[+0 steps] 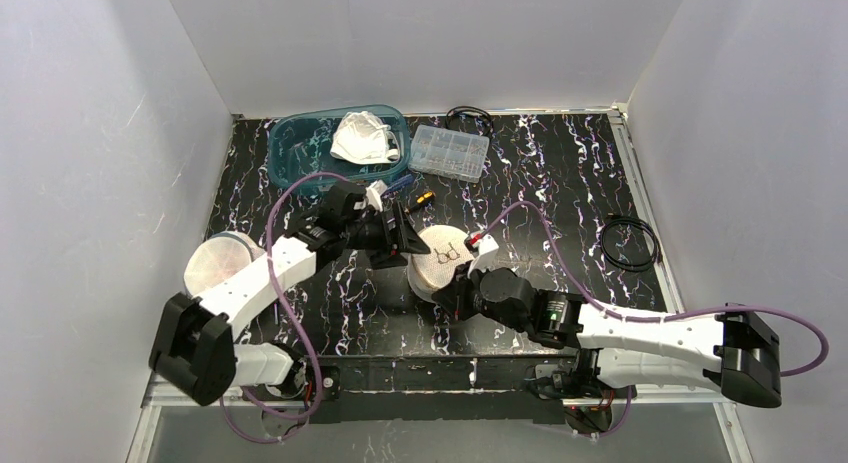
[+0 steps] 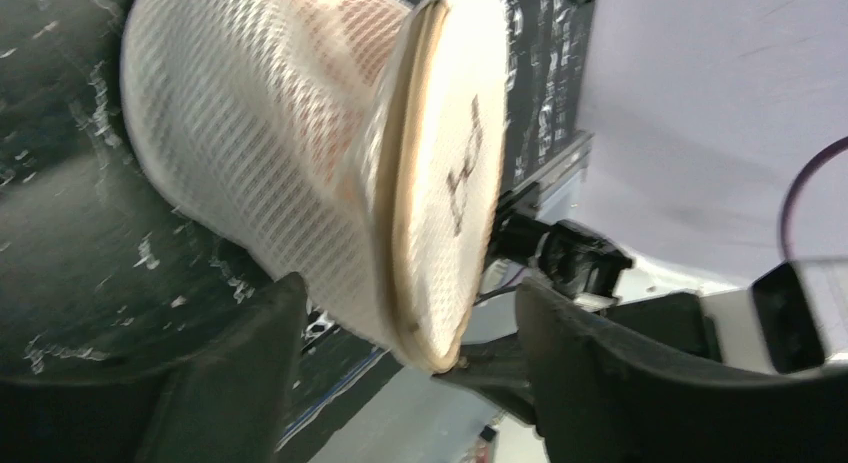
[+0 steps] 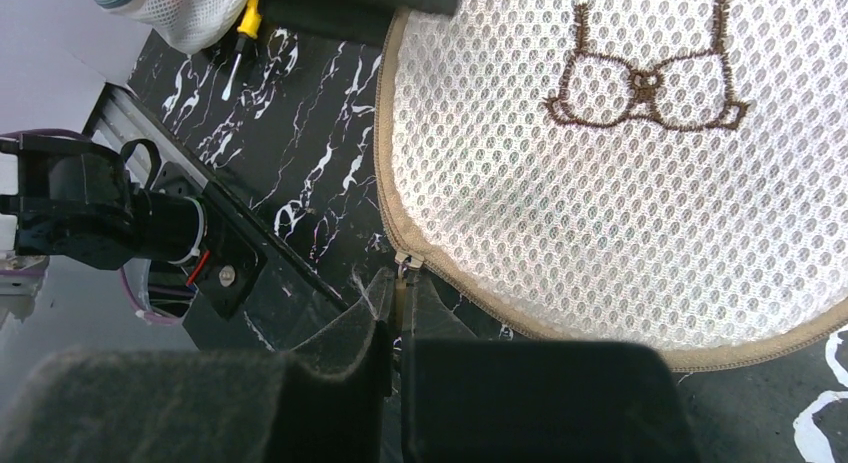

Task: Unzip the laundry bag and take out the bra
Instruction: Unzip the laundry bag at the center of the board.

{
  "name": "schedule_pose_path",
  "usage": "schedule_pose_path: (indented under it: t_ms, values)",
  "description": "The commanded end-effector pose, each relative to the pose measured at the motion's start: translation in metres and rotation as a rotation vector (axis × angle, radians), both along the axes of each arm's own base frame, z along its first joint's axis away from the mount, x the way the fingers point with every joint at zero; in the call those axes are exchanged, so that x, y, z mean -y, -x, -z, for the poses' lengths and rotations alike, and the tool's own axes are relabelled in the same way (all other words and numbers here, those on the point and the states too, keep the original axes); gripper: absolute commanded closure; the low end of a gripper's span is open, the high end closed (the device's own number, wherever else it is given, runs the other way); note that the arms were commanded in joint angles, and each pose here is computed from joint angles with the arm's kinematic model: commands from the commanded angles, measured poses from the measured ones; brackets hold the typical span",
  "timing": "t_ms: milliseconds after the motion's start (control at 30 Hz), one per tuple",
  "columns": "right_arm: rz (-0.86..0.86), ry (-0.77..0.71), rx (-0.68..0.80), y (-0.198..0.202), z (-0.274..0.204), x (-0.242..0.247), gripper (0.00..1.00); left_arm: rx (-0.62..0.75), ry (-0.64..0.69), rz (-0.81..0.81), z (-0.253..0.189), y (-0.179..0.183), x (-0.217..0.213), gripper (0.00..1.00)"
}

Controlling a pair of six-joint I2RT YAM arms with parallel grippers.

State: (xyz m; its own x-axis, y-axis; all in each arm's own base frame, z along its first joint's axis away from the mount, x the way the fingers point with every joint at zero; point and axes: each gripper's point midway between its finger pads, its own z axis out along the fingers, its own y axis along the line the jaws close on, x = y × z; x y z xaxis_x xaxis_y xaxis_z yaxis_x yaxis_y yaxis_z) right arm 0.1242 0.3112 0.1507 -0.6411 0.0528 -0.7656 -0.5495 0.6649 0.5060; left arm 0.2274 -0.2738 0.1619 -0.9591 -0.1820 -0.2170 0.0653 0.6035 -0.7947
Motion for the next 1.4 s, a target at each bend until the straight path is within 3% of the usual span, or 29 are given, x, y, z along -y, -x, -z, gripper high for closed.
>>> schedule_pose_path:
  t_ms: [0, 133, 333, 600, 900, 1133, 1367]
  values:
    - [0.004, -0.087, 0.024, -0.004, -0.025, -0.015, 0.99, -0.005, -0.099, -0.052, 0.004, 0.026, -0.033, 0.22]
    - [0.000, -0.089, 0.021, -0.004, -0.024, -0.020, 0.99, -0.055, -0.108, -0.177, 0.015, 0.047, -0.054, 0.06]
    - [-0.009, -0.096, 0.003, -0.003, -0.019, -0.029, 0.99, -0.050, -0.060, -0.259, 0.000, 0.056, -0.054, 0.05]
    - [-0.031, -0.106, -0.010, -0.001, -0.020, -0.041, 0.99, -0.077, -0.095, -0.287, 0.005, 0.048, -0.037, 0.23]
    - [-0.050, -0.106, -0.012, 0.003, -0.019, -0.047, 0.99, -0.083, -0.084, -0.307, 0.011, 0.039, -0.026, 0.52]
    - [-0.055, -0.107, -0.012, 0.004, -0.020, -0.047, 0.99, -0.093, -0.110, -0.297, 0.020, 0.037, -0.024, 0.59]
    - [-0.052, -0.096, -0.011, 0.005, -0.020, -0.042, 0.99, -0.084, -0.131, -0.302, 0.026, 0.034, -0.026, 0.89]
